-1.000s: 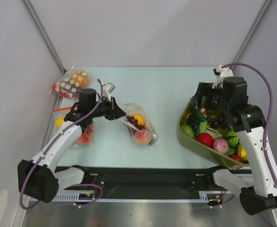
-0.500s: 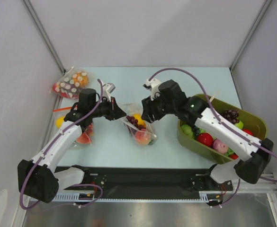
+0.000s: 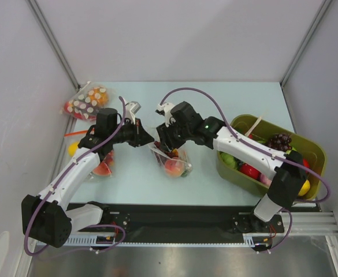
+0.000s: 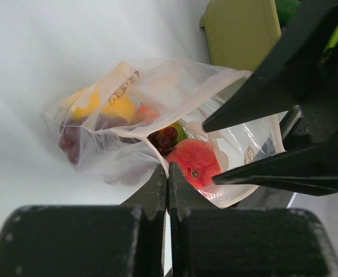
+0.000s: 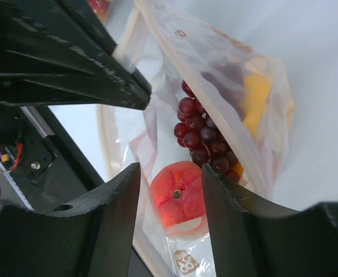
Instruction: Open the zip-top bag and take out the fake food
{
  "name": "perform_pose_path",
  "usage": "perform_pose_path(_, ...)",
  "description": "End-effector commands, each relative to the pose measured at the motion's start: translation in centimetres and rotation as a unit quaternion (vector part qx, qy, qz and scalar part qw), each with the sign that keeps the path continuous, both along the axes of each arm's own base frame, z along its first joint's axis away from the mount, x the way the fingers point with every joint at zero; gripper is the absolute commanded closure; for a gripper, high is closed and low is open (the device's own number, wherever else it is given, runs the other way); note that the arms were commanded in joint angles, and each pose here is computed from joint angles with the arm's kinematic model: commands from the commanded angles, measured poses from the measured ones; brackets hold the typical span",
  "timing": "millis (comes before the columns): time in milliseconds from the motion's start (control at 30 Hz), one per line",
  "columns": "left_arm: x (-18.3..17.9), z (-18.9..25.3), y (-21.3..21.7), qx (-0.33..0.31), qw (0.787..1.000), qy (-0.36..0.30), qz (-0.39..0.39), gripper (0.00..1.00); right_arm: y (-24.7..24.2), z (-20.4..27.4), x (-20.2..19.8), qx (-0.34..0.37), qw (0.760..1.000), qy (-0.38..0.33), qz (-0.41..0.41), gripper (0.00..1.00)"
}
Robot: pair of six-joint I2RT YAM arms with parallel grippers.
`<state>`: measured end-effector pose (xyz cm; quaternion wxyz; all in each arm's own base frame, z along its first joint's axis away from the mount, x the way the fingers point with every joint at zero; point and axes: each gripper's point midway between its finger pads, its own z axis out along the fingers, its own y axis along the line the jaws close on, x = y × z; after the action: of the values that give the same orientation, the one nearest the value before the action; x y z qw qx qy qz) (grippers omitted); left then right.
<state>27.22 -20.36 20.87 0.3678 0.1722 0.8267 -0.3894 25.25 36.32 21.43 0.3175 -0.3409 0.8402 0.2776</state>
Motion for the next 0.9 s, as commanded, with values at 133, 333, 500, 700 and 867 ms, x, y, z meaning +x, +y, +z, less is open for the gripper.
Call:
perform_pose_path(133, 0.0, 1.2, -0.2, -0.015, 1.000, -0.016, -0.007, 1.00, 1.6, -1.6, 2.4, -0.016, 0.999, -0.030, -0.017, 0.48)
perform_pose_path(333, 0.1, 0.8, -0.1, -0.011, 1.000, -0.010, -0.003, 1.00, 2.5, -4.6, 4.1, -0.037, 0.998, -0.038, -0.033, 0.43)
perform_pose_path(500, 0.1, 0.8, -0.2, -0.011, 1.000, -0.010, -0.004, 1.00, 3.0, -6.9, 5.2, -0.049, 0.997, -0.049, -0.042, 0.38)
perform_pose_path(700, 0.2, 0.6, -0.1, -0.010, 1.000, -0.006, -0.002, 1.00, 3.2, -9.8, 5.9, -0.066, 0.995, -0.054, -0.041, 0.34)
perform_pose_path(867, 0.3, 0.3, 0.0, -0.005, 1.000, -0.003, 0.003, 0.99, 4.2, -10.9, 5.5, -0.046, 0.997, -0.050, -0.022, 0.33)
